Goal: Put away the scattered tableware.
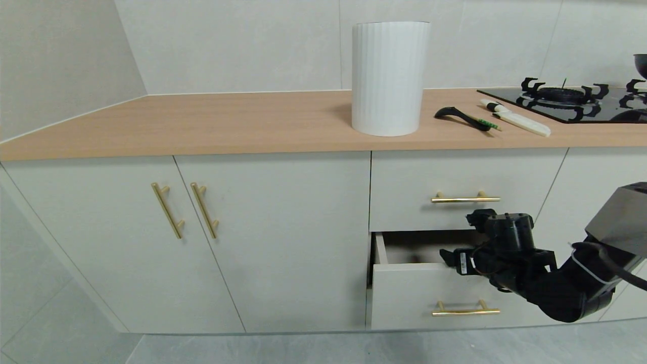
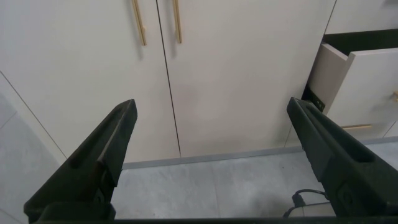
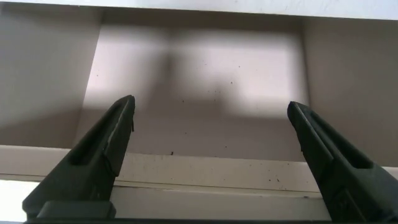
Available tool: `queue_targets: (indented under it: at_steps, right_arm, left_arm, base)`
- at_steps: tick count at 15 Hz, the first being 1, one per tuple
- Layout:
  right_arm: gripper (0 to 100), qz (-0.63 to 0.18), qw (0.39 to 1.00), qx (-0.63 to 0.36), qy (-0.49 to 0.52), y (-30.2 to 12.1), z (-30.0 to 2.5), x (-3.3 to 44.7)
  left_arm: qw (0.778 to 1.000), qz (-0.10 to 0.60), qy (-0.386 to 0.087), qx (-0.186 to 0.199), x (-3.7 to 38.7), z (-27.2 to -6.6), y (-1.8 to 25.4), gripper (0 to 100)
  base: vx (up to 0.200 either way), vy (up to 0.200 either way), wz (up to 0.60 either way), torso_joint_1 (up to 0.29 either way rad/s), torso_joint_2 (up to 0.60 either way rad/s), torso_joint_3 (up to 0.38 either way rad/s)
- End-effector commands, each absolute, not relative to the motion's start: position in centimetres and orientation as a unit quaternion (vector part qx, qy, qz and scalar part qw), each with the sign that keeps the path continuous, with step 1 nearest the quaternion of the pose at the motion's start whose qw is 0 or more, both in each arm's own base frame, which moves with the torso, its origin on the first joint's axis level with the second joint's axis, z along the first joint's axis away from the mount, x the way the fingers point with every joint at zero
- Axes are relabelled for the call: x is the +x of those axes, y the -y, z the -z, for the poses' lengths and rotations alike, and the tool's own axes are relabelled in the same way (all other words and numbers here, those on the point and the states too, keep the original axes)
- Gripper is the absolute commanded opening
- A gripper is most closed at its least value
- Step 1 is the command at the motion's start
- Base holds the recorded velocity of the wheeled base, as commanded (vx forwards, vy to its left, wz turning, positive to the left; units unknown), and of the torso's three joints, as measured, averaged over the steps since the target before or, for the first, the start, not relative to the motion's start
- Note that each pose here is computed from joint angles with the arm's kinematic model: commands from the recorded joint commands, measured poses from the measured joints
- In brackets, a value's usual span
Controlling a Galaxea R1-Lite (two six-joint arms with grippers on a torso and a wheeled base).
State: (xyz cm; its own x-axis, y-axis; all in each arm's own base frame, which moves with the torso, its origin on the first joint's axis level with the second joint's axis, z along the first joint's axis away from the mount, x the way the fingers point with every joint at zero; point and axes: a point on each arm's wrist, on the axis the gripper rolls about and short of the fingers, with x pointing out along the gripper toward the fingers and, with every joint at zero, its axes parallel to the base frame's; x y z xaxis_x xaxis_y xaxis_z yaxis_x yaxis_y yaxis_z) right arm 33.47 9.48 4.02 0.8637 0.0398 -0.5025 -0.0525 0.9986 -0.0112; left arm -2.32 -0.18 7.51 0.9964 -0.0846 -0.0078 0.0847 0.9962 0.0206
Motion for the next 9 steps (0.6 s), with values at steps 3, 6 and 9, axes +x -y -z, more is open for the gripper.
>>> queue_targets:
  at_steps: [3, 6, 9]
  right_arm:
    - [100, -0.026, 0.96, -0.016, -0.277, -9.4, -4.4, 33.0]
    - [100, -0.026, 0.955, -0.021, -0.295, -9.2, -4.8, 32.5]
    - [100, -0.026, 0.952, -0.023, -0.303, -9.1, -5.5, 32.1]
  left_arm:
    - [0.999, 0.042, -0.004, 0.011, -2.3, -7.5, 0.2, 100]
    - [0.999, 0.042, -0.004, 0.011, -2.3, -7.5, 0.2, 100]
    - [0.999, 0.042, -0.004, 0.011, -2.3, -7.5, 0.2, 100]
  base:
    - [0.0, 0.0, 0.0, 0.0, 0.0, 0.0]
    - [0.0, 0.0, 0.0, 0.0, 0.0, 0.0]
    - [0.0, 0.0, 0.0, 0.0, 0.0, 0.0]
